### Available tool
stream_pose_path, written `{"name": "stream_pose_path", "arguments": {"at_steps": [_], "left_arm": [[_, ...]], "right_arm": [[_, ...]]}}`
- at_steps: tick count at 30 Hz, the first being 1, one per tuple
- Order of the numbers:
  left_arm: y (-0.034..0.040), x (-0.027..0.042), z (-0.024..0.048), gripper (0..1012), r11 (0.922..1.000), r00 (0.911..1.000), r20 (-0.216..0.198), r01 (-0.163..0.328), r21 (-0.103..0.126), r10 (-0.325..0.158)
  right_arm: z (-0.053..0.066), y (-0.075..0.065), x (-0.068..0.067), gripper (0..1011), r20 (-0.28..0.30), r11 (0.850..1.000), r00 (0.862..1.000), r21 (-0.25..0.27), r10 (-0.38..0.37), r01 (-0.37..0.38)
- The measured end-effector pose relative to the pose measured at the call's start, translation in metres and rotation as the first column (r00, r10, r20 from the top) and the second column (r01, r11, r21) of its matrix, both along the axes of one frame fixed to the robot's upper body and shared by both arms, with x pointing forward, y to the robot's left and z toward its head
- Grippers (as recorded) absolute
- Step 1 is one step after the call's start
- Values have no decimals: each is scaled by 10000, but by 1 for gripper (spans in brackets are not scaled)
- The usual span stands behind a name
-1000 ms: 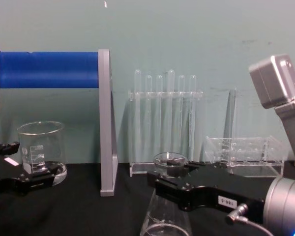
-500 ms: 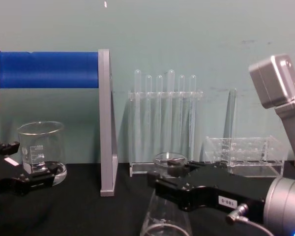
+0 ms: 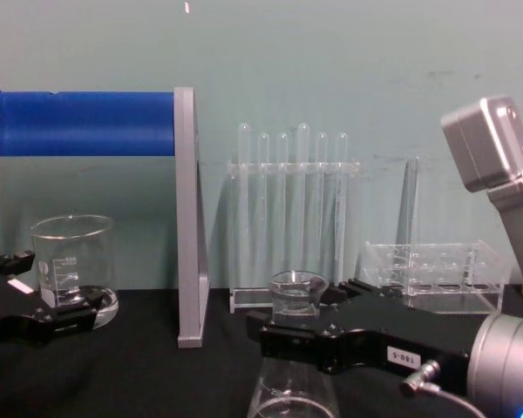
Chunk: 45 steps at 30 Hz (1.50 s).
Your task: Grasp the erlenmeyer flask with one hand, shake it three times, then place it back.
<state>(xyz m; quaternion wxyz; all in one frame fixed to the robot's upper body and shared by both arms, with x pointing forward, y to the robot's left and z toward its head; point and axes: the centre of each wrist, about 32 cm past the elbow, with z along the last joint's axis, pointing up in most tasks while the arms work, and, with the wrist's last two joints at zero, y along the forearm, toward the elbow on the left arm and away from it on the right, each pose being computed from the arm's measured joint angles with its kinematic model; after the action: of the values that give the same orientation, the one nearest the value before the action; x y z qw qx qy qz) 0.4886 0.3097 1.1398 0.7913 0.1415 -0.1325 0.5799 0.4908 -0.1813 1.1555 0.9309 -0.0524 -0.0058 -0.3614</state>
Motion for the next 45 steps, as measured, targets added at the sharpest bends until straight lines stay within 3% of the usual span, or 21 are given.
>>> {"name": "stream_pose_path", "arguments": {"at_steps": [3, 31, 45], "left_arm": [[0, 0, 0, 1001, 10000, 10000, 0, -1, -1, 1], [0, 0, 0, 1001, 10000, 10000, 0, 0, 0, 0], [0, 0, 0, 1001, 10000, 10000, -1, 0, 0, 0]], "right_arm": [[0, 0, 0, 1003, 2, 10000, 10000, 1, 1, -1], [1, -3, 1, 1000, -20, 10000, 10000, 48, 46, -46], [16, -95, -33, 1000, -106, 9993, 9992, 63, 377, -376]]}}
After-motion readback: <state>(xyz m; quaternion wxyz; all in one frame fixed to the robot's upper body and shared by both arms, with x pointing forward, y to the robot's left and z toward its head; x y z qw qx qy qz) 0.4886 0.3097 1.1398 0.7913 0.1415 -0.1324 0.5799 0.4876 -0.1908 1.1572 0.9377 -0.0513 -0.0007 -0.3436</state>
